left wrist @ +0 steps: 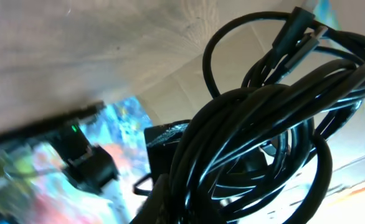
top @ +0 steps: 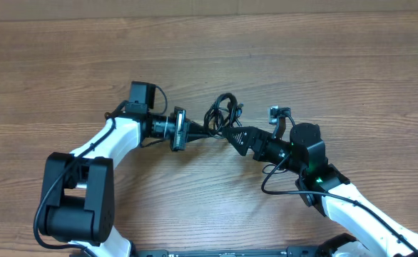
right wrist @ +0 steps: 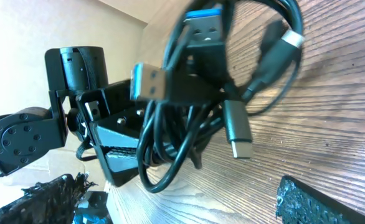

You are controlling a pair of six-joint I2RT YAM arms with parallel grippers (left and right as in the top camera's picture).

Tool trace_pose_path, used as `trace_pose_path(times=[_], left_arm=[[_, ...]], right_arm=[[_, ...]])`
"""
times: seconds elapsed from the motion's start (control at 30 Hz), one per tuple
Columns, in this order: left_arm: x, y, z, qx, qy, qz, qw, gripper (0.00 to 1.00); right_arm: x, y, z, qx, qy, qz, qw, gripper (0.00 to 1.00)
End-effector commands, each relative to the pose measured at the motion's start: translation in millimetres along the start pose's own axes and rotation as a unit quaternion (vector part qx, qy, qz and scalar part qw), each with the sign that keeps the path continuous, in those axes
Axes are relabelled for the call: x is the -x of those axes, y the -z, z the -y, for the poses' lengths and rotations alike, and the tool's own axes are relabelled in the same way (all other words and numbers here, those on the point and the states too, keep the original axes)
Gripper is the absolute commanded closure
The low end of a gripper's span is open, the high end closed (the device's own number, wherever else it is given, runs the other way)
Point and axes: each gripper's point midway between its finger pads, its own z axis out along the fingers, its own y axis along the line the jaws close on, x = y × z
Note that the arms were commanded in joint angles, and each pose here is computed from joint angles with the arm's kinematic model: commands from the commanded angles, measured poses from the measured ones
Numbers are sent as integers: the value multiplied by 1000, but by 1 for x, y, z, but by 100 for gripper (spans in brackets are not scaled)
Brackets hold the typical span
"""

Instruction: Untangle cables

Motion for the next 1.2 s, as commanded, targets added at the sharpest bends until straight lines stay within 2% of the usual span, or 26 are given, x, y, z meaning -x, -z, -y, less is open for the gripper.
trace_pose_path(times=[0.0, 0.2, 0.4, 0.57, 0.67, 1.0, 1.07, 1.17], left_arm=[[-3, 10, 11, -17, -164, 1, 986, 96], [22, 17, 8, 8, -272, 66, 960, 96], [53, 22, -10, 72, -247, 152, 954, 96], [75, 29, -22, 126, -261, 213, 933, 96], [76, 23, -22, 137, -272, 220, 927, 96], [64, -16, 6, 122, -378, 214, 892, 96], [63, -20, 8, 122, -387, 214, 888, 96], [60, -24, 12, 119, -410, 209, 880, 96]], right_arm=[[3, 0, -3, 3, 5, 5, 1000, 0], [3, 0, -3, 3, 5, 5, 1000, 0], [3, 0, -3, 3, 7, 5, 1000, 0], [4, 0, -10, 18, 13, 6, 1000, 0], [7, 0, -18, 34, -22, 8, 999, 0], [9, 1, -22, 44, -144, 6, 989, 0], [9, 1, -22, 44, -158, 6, 987, 2], [11, 0, -19, 37, -181, 11, 983, 11]])
